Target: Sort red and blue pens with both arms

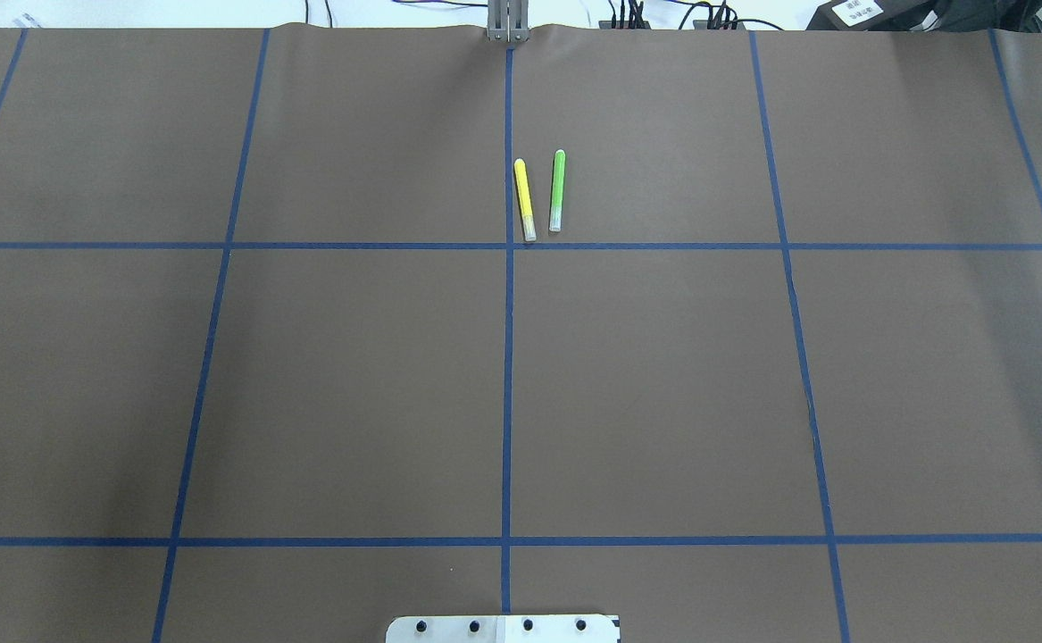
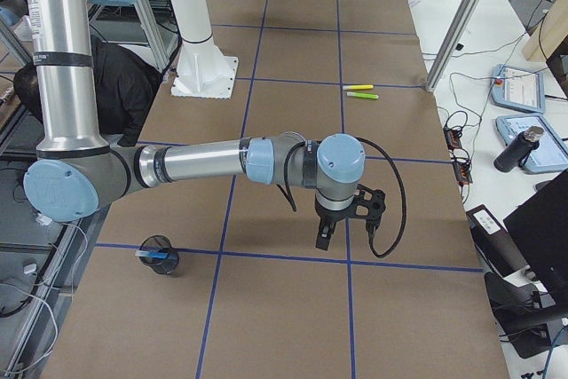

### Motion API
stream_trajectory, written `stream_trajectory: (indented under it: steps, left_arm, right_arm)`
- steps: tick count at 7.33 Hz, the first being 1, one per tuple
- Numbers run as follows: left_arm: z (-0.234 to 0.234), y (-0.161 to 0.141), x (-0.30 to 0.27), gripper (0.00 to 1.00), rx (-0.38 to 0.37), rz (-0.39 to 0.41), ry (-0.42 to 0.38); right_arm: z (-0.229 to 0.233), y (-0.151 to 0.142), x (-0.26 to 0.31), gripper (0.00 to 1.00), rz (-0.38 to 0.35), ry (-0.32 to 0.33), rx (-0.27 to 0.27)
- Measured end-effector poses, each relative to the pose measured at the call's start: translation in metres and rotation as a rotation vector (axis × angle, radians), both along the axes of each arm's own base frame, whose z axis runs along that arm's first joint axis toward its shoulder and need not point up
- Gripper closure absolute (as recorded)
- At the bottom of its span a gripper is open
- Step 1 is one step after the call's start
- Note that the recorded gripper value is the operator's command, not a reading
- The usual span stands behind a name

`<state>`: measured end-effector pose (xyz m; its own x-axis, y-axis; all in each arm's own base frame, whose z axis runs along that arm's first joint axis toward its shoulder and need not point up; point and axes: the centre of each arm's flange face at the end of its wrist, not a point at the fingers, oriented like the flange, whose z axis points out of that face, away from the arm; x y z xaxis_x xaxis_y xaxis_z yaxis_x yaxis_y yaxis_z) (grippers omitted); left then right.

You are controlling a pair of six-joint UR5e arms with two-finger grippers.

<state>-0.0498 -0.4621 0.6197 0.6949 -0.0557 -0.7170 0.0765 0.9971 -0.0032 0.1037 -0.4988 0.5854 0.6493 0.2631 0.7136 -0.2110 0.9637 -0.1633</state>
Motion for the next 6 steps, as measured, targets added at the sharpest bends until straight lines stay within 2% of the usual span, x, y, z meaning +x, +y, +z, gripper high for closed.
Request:
stream_trajectory:
  steps: [3,6]
  left_arm:
    - [0.001,0.001,0.0,0.0,-0.002,0.0,0.0]
    - [0.003,0.002,0.0,0.0,-0.006,0.001,0.0]
  right_arm:
    - [-0.003,-0.011,-0.041,0.0,-0.076,0.033,-0.005]
    - [0.008,-0.013,-0.06,0.0,-0.131,0.067,0.019]
